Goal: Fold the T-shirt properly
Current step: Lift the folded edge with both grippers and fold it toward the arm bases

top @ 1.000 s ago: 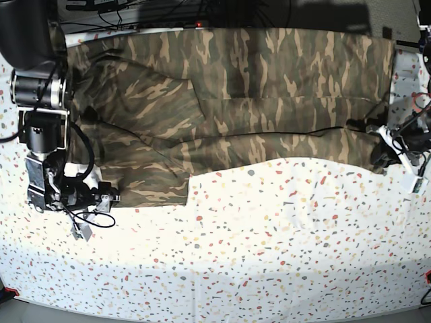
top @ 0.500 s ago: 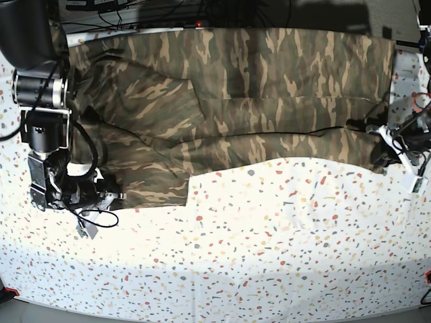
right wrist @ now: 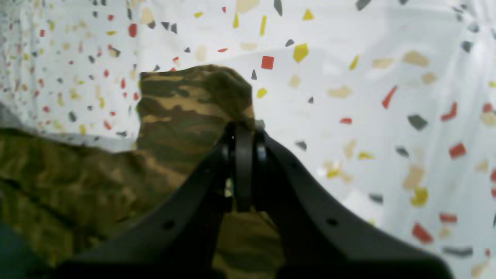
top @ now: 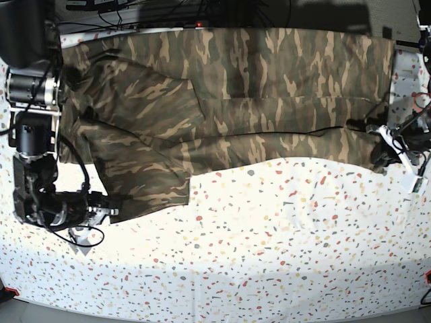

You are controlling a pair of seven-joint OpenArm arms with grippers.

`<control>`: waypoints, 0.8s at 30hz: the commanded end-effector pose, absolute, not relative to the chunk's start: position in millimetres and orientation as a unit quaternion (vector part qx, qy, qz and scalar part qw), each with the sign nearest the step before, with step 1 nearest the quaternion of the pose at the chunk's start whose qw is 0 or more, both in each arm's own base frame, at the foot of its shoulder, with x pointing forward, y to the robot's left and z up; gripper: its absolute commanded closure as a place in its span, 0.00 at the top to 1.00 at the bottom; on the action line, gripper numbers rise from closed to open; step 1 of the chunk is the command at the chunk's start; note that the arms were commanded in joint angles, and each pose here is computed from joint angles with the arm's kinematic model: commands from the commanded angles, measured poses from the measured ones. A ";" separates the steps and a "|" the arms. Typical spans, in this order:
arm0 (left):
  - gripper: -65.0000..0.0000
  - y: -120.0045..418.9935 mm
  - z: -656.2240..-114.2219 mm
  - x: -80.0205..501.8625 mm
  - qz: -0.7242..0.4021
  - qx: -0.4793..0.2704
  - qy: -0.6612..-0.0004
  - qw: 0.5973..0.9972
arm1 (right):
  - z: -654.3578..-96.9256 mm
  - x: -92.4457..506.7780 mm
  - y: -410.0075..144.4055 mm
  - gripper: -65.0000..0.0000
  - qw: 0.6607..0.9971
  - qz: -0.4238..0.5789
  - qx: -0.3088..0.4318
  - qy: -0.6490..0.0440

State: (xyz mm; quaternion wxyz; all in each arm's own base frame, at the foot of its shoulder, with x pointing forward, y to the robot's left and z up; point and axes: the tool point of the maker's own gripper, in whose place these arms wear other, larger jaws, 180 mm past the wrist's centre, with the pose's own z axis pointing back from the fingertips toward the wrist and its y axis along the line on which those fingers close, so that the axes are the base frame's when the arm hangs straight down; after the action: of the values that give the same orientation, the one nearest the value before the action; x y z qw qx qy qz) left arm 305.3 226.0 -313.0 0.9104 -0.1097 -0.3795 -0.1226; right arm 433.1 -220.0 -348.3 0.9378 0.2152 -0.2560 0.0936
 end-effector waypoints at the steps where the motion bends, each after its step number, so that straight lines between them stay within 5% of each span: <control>1: 0.00 228.3 -298.1 312.6 -0.130 -0.105 -0.401 0.901 | -315.9 448.2 -221.7 0.00 0.924 0.103 0.225 -0.292; 7: 0.00 229.2 -302.8 308.4 -0.132 -0.103 -0.385 0.908 | -280.2 422.8 -210.5 0.00 0.904 0.145 0.286 -0.283; 24: 0.00 232.5 -347.7 255.2 -0.141 -0.104 -0.288 0.941 | -244.2 334.1 -252.6 0.00 0.895 0.240 0.201 -0.317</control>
State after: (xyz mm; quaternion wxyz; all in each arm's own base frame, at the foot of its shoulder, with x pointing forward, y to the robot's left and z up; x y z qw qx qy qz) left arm 247.9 229.1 -359.0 0.9465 -0.1101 -0.2720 -0.1344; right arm 325.8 -248.7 -265.7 0.9054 0.2071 -0.2885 0.2328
